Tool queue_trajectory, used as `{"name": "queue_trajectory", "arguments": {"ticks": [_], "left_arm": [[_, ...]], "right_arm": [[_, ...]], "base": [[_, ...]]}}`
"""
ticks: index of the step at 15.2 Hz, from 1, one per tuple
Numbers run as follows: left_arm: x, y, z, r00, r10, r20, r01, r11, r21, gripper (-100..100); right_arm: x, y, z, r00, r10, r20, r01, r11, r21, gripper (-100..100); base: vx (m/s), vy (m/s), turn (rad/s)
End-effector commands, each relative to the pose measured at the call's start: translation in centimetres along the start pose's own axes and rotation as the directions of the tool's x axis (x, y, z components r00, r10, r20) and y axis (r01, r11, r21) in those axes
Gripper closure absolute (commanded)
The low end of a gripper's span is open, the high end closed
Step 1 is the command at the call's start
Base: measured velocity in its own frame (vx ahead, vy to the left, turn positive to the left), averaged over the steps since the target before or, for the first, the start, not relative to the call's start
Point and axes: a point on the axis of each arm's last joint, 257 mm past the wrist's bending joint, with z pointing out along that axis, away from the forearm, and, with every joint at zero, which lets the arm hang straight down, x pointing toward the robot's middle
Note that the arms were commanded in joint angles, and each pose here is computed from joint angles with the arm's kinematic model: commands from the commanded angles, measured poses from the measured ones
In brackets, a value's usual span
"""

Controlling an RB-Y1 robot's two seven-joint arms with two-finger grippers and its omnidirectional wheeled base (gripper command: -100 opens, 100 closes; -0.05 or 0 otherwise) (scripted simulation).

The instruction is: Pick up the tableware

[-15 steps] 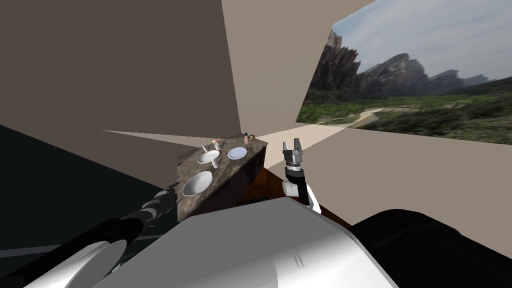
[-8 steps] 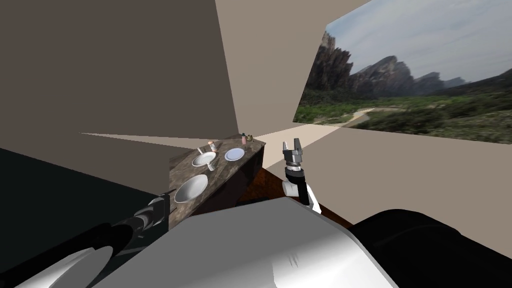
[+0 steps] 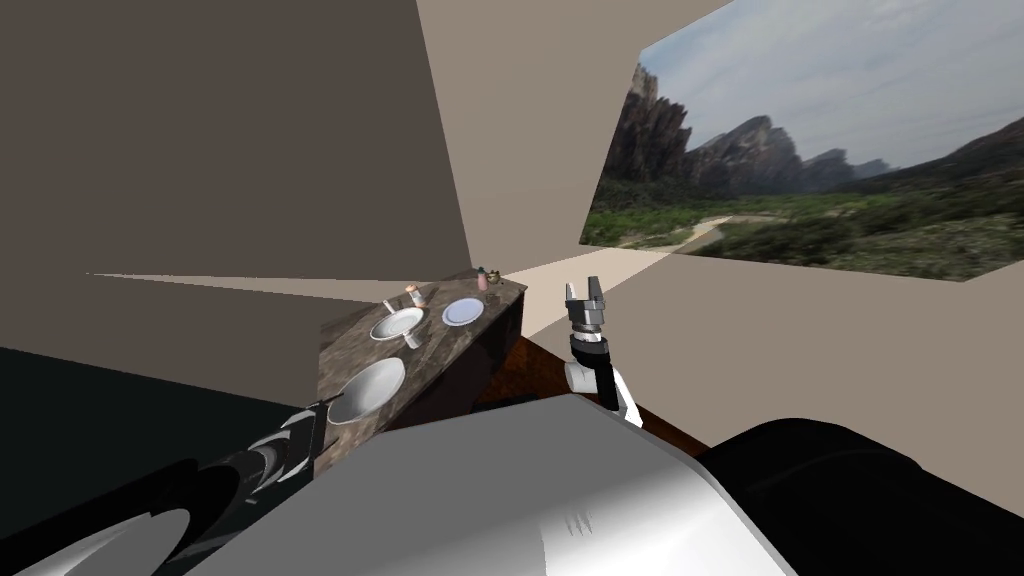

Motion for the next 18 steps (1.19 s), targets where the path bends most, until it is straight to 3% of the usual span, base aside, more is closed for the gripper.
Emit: {"name": "queue_trajectory", "arguments": {"ticks": [1,7,12,18], "left_arm": [[-0.6,1.1,-0.4,1.000,-0.009,0.002,0.009,0.999,-0.048,-100],[-1.5,3.6,-1.3,1.000,-0.025,0.005,0.025,0.988,-0.153,-100],[-2.3,6.1,-2.7,0.999,-0.044,0.005,0.044,0.966,-0.255,-100],[-2.7,8.0,-4.0,0.998,-0.061,0.003,0.059,0.941,-0.334,-100]], "right_arm": [[0.0,0.0,0.0,1.000,0.000,0.000,0.000,1.000,0.000,0],[0.0,0.0,0.0,1.000,0.000,0.000,0.000,1.000,0.000,0],[0.0,0.0,0.0,1.000,0.000,0.000,0.000,1.000,0.000,0],[0.0,0.0,0.0,1.000,0.000,0.000,0.000,1.000,0.000,0]], "base": [[0.029,-0.016,-0.075],[0.032,-0.018,-0.079],[0.039,-0.021,-0.080],[0.032,-0.016,-0.070]]}}
